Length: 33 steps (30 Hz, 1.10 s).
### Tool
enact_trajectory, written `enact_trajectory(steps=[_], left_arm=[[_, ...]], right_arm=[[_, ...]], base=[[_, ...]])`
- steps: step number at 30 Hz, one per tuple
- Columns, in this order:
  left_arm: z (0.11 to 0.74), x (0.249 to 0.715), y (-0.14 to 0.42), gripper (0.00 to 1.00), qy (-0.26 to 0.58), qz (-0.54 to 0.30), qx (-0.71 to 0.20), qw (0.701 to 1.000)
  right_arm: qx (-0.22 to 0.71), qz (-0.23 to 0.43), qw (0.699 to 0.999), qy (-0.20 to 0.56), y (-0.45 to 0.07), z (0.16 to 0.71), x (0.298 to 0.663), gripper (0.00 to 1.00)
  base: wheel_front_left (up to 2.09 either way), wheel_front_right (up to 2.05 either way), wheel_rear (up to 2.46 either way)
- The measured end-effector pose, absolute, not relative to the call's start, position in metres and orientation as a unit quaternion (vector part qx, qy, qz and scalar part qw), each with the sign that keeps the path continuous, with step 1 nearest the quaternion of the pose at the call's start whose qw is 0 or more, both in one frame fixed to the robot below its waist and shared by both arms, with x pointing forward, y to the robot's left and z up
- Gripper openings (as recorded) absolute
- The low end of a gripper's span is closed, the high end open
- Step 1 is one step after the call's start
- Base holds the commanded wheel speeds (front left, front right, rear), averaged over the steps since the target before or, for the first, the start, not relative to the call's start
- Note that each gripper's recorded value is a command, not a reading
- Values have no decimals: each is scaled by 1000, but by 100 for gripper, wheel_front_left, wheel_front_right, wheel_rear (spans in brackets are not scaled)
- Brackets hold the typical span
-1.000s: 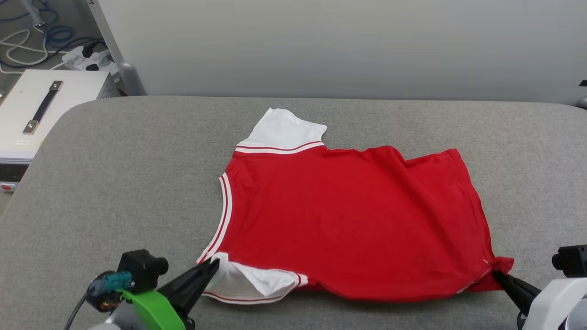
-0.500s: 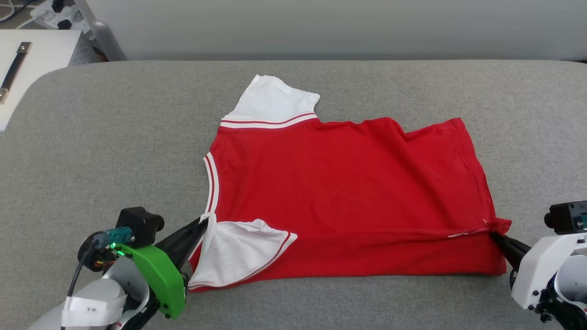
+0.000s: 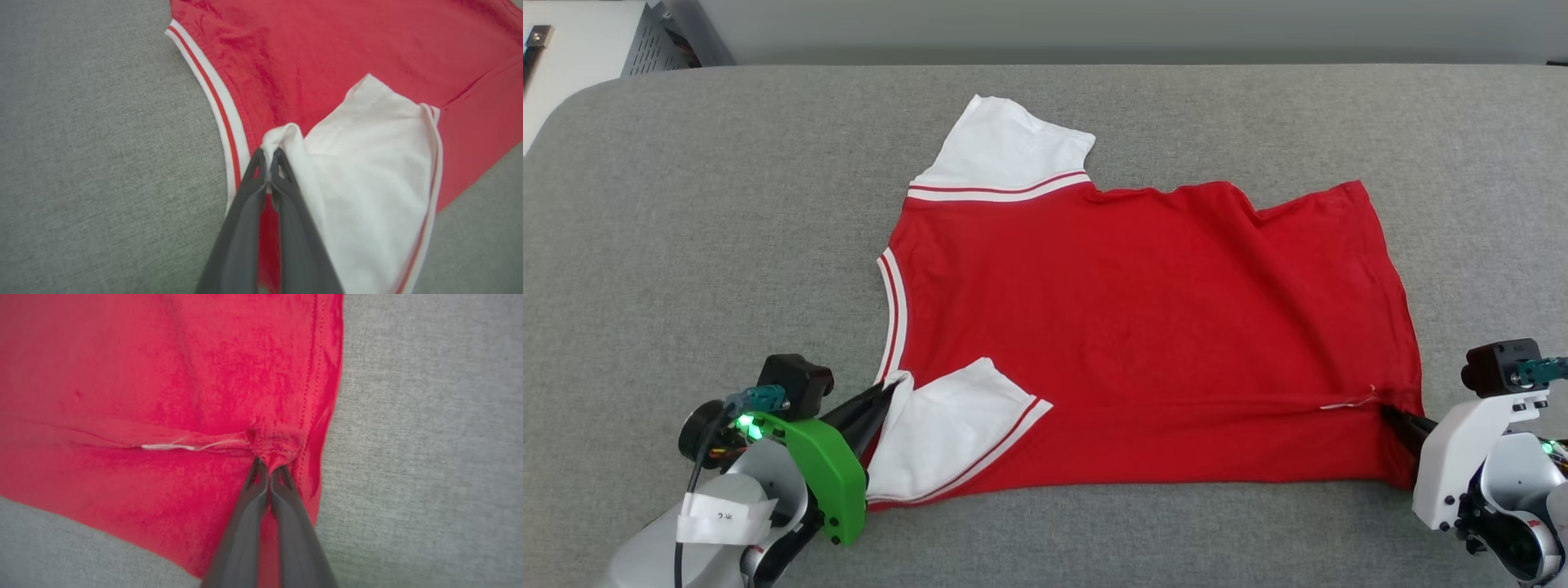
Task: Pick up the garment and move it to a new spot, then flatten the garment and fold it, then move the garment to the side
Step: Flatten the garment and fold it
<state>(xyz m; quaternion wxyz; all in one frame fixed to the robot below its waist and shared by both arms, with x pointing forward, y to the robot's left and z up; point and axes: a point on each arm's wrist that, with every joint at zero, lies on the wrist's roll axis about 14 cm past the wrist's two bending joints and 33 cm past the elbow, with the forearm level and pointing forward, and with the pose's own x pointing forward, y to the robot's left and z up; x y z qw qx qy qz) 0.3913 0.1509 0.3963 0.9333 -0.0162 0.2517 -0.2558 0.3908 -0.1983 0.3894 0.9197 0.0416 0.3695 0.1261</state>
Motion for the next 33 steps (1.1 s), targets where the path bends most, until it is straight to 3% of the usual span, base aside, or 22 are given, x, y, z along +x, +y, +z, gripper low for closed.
enact_trajectory(steps=[1, 2, 3, 12, 20, 25, 33], left_arm=[[395, 392, 152, 92, 250, -252, -14, 935], [395, 393, 153, 100, 249, -248, -13, 936], [393, 395, 156, 100, 249, -241, -11, 938], [405, 400, 171, 100, 223, -193, -14, 956], [445, 395, 175, 100, 159, -129, -116, 972], [442, 367, 165, 100, 188, -107, -175, 960], [419, 330, 153, 100, 287, -104, -160, 939]], right_arm=[[41, 125, 919, 371, -198, 388, 392, 0], [40, 125, 920, 371, -199, 388, 393, 20], [40, 123, 921, 366, -199, 389, 395, 100], [33, 127, 937, 324, -195, 408, 399, 100], [17, 131, 956, 263, -191, 447, 395, 100], [13, 126, 953, 277, -188, 453, 378, 100], [1, 105, 947, 302, -190, 458, 364, 100]], base=[[0, 0, 0], [0, 0, 0], [0, 0, 0], [0, 0, 0], [0, 0, 0], [0, 0, 0], [0, 0, 0]])
